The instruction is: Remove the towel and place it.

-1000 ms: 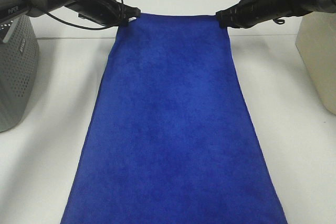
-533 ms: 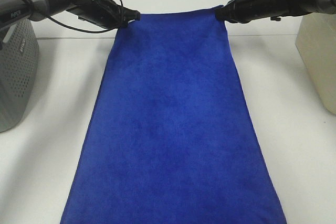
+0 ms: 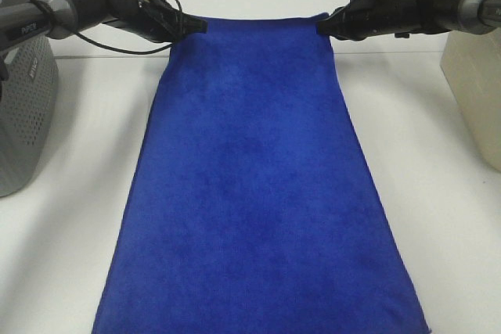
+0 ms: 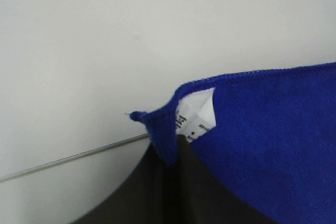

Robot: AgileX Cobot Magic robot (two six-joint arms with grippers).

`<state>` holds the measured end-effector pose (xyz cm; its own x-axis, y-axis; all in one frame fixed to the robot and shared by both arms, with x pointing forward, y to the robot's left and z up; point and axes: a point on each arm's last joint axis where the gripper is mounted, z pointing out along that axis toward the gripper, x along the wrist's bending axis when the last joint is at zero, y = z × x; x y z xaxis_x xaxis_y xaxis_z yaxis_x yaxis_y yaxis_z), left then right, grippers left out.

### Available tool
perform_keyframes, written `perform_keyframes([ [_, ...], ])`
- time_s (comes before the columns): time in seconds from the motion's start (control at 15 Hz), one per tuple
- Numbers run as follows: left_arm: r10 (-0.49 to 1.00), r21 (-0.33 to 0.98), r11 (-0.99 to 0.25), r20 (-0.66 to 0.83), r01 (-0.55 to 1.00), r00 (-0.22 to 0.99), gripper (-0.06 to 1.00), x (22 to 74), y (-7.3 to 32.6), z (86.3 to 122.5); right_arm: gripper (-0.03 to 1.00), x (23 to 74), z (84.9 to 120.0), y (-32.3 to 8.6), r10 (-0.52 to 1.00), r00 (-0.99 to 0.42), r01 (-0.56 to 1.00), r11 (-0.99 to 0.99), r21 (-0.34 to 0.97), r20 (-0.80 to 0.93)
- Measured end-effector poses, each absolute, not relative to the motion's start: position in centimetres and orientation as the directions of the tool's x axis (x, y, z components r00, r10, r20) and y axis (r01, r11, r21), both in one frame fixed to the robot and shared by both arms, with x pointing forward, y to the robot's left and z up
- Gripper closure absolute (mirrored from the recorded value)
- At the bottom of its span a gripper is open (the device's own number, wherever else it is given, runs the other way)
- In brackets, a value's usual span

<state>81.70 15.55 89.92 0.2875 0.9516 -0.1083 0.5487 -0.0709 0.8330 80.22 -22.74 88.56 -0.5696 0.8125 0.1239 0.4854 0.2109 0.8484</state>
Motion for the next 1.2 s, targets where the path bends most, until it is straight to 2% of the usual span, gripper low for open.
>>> perform_keyframes([
  [0.47, 0.955, 0.826, -0.079, -0.097, 0.558, 0.28, 0.94, 81.8, 15.6, 87.5, 0.95, 80.2, 87.4, -22.8, 0.816, -0.565, 0.499, 0.222, 0.837, 0.121],
  [1.0, 0.958, 0.84, -0.076, -0.088, 0.537, 0.273, 0.94, 82.0, 15.7, 87.1, 0.95, 80.1, 84.9, -22.9, 0.823, -0.549, 0.537, 0.214, 0.816, 0.145],
  [1.2, 0.959, 0.844, -0.073, -0.087, 0.531, 0.271, 0.89, 82.1, 15.7, 87.0, 0.91, 80.1, 84.9, -22.9, 0.823, -0.549, 0.537, 0.214, 0.816, 0.145],
])
